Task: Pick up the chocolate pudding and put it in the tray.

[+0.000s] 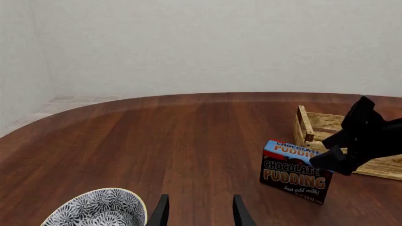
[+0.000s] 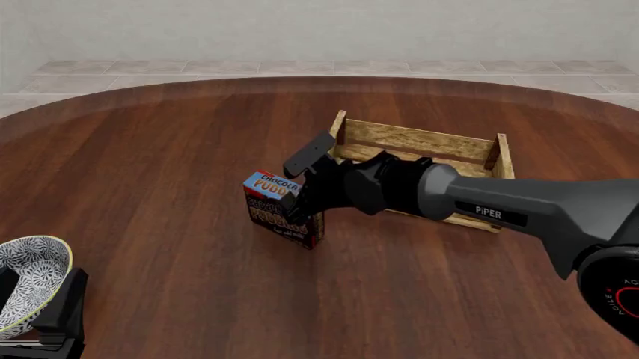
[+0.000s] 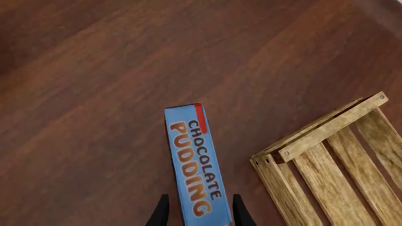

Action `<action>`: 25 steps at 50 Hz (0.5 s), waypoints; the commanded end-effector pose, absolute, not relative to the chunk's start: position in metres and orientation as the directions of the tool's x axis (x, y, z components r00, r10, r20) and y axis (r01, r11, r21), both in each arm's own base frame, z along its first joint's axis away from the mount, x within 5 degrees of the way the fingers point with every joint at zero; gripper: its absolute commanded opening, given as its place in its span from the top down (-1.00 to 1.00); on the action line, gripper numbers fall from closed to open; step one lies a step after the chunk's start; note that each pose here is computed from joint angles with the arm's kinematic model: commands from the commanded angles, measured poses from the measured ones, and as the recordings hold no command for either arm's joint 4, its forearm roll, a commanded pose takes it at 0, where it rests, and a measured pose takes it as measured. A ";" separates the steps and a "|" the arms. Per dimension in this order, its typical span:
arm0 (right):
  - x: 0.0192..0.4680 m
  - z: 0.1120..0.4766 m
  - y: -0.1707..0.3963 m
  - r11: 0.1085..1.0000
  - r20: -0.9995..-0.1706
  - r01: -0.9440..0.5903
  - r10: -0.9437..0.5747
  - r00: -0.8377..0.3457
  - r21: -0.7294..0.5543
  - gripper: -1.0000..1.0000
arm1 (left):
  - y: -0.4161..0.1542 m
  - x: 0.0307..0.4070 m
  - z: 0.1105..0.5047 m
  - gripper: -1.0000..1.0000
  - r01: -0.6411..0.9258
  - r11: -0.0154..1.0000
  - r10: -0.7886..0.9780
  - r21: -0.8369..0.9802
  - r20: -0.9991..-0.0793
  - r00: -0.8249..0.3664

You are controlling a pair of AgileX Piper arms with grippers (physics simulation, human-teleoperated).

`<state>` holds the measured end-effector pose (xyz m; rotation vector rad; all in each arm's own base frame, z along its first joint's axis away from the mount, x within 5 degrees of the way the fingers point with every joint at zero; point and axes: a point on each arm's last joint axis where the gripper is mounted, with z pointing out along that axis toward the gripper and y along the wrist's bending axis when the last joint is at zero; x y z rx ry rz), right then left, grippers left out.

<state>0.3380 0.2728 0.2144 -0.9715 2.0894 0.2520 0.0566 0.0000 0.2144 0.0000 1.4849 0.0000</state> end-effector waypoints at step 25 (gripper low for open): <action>0.340 0.203 0.271 0.693 -0.728 -0.708 -0.555 -0.402 -0.136 -1.00 | 0.000 0.057 0.214 -1.00 0.000 1.000 0.000 0.000 -0.996 0.086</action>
